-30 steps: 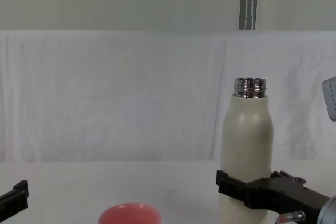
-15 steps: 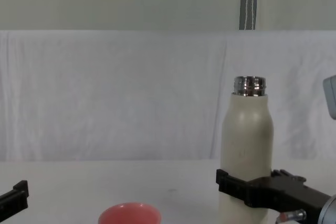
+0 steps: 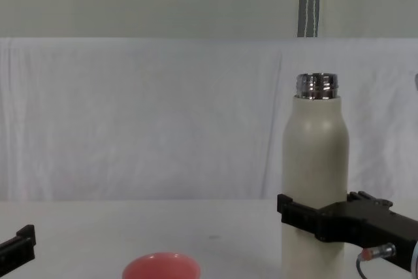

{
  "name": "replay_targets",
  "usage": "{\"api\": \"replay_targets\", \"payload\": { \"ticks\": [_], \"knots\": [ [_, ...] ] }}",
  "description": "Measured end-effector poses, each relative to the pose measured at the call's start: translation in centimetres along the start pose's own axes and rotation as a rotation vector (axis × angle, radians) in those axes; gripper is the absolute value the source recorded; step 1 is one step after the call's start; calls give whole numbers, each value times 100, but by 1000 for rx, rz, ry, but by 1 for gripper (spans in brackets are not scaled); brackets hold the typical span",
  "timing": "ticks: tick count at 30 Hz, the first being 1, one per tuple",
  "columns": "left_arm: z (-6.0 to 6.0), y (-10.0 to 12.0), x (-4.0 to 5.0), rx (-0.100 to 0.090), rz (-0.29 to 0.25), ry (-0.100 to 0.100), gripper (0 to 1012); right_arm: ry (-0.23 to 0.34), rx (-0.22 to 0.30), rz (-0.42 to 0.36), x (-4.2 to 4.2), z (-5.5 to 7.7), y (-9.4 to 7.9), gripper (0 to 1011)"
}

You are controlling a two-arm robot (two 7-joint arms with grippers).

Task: Grasp the thermos with one hand and pour water into the cup lid.

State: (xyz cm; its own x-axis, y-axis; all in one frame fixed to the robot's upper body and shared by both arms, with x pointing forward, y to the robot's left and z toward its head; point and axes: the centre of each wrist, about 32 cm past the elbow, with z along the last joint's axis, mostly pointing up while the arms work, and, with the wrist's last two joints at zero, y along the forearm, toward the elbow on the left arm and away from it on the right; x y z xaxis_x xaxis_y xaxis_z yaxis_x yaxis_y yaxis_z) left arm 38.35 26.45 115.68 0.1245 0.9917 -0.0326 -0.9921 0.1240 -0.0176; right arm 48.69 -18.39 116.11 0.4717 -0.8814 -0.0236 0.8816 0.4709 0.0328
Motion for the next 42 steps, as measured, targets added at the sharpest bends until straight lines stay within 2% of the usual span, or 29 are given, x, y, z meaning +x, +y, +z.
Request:
{"api": "replay_targets", "payload": {
  "ticks": [5,7,15,16,17,20,21,22,23,25,28,29,32,42],
  "knots": [
    [0,0,0,0,0,0,1001,-24,3,-2,13,38,-24,960],
    [0,0,0,0,0,0,1001,-62,0,-7,11,55,-37,960],
    [0,0,0,0,0,0,1001,-158,-3,-19,-11,89,-76,960],
    [0,0,0,0,0,0,1001,-187,-3,-20,-20,97,-87,960],
    [0,0,0,0,0,0,1001,-187,-3,-20,-20,97,-87,960],
    [0,0,0,0,0,0,1001,-249,0,-18,-40,116,-111,960],
    [0,0,0,0,0,0,1001,-249,0,-18,-40,116,-111,960],
    [0,0,0,0,0,0,1001,-286,5,-11,-52,129,-124,960],
    [0,0,0,0,0,0,1001,-286,5,-11,-52,129,-124,960],
    [0,0,0,0,0,0,1001,-317,13,-5,-62,136,-135,960],
    [0,0,0,0,0,0,1001,-395,28,7,-95,133,-152,960],
    [0,0,0,0,0,0,1001,-395,28,7,-95,133,-152,960],
    [0,0,0,0,0,0,1001,-476,41,15,-124,125,-167,960],
    [0,0,0,0,0,0,1001,-667,47,16,-212,80,-167,960]
  ]
}}
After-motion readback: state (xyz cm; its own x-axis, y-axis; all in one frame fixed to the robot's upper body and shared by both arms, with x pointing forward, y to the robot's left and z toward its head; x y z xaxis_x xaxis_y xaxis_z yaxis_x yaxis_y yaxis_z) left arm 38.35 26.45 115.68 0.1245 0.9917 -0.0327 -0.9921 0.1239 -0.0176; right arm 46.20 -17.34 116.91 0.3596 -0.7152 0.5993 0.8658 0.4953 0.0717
